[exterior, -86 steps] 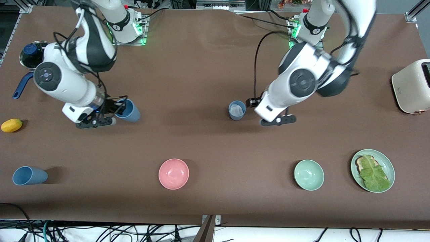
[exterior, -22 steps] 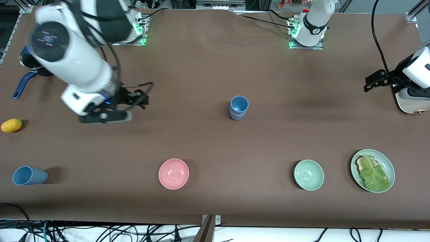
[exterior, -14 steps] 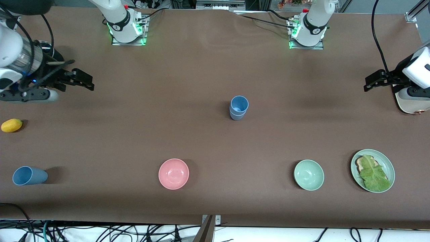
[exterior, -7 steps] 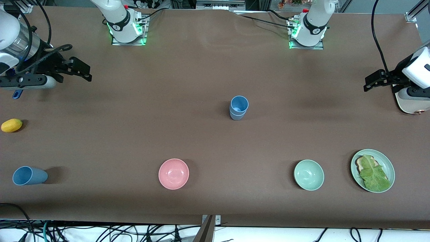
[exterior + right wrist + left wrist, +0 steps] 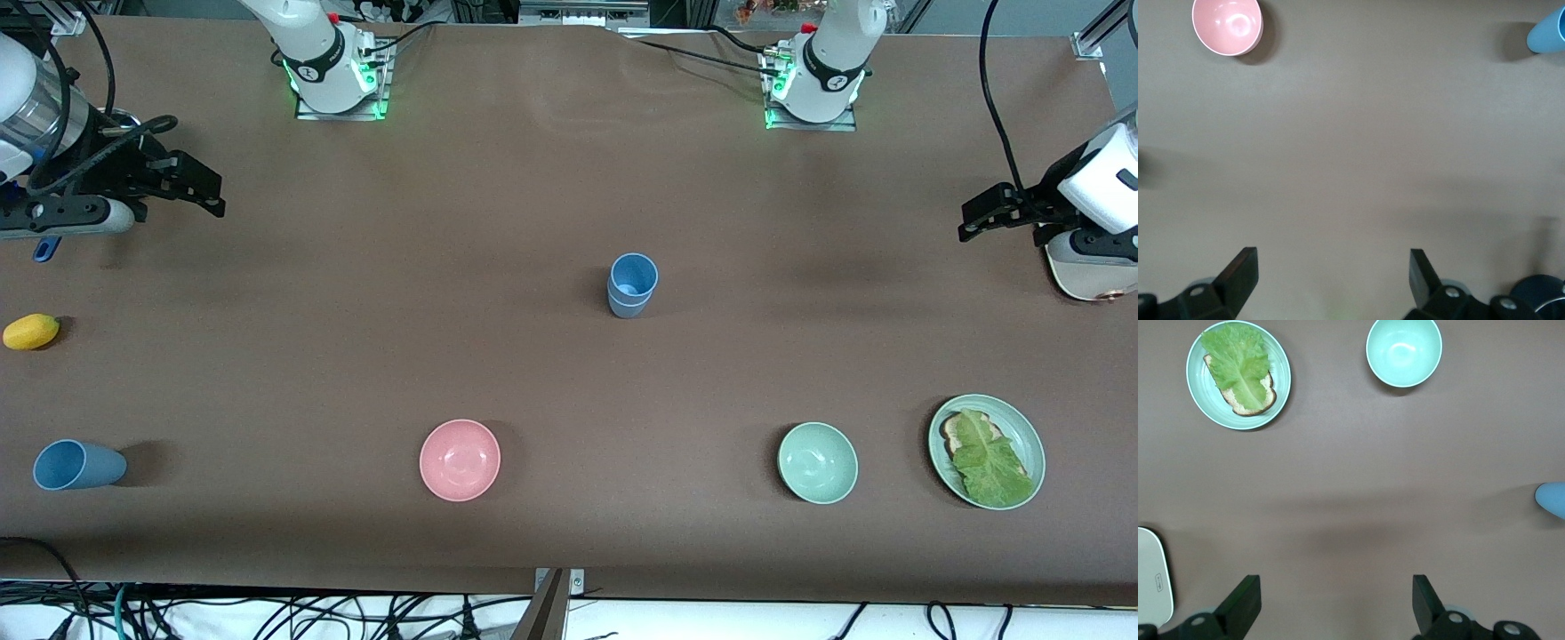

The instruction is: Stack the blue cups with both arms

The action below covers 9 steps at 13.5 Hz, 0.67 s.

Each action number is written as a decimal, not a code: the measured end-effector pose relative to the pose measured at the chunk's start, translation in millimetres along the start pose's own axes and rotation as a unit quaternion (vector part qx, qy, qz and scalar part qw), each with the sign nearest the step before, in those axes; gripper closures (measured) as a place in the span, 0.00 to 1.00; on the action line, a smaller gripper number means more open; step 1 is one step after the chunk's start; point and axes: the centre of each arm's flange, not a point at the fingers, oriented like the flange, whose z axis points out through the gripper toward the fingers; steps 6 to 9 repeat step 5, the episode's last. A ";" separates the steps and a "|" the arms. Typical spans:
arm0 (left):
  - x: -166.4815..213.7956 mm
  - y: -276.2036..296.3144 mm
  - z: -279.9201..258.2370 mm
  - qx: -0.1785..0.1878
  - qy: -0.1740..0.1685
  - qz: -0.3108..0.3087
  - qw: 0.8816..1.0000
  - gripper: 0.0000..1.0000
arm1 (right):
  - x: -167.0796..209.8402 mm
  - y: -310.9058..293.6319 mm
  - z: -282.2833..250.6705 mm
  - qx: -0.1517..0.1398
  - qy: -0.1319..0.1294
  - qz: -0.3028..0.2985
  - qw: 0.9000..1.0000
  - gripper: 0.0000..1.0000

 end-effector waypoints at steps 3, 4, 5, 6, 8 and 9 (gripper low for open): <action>0.0 0.5 0.0 0.000 0.000 0.001 1.000 0.00 | 0.0 0.1 0.0 0.000 0.000 0.000 1.000 0.00; 0.0 0.9 0.0 0.000 0.000 0.001 1.000 0.00 | 0.0 0.1 0.0 0.000 0.000 0.000 1.000 0.00; 0.1 1.2 0.0 0.000 0.000 0.001 1.000 0.00 | 0.0 0.1 0.0 0.000 0.000 0.000 1.000 0.00; 0.1 1.2 0.0 0.000 0.000 0.001 1.000 0.00 | 0.0 0.1 0.0 0.000 0.000 0.000 1.000 0.00; 0.1 1.2 0.0 0.000 0.000 0.001 1.000 0.00 | 0.0 0.1 0.0 0.000 0.000 0.000 1.000 0.00; 0.1 1.2 0.0 0.000 0.000 0.001 1.000 0.00 | 0.0 0.1 0.0 0.000 0.000 0.000 1.000 0.00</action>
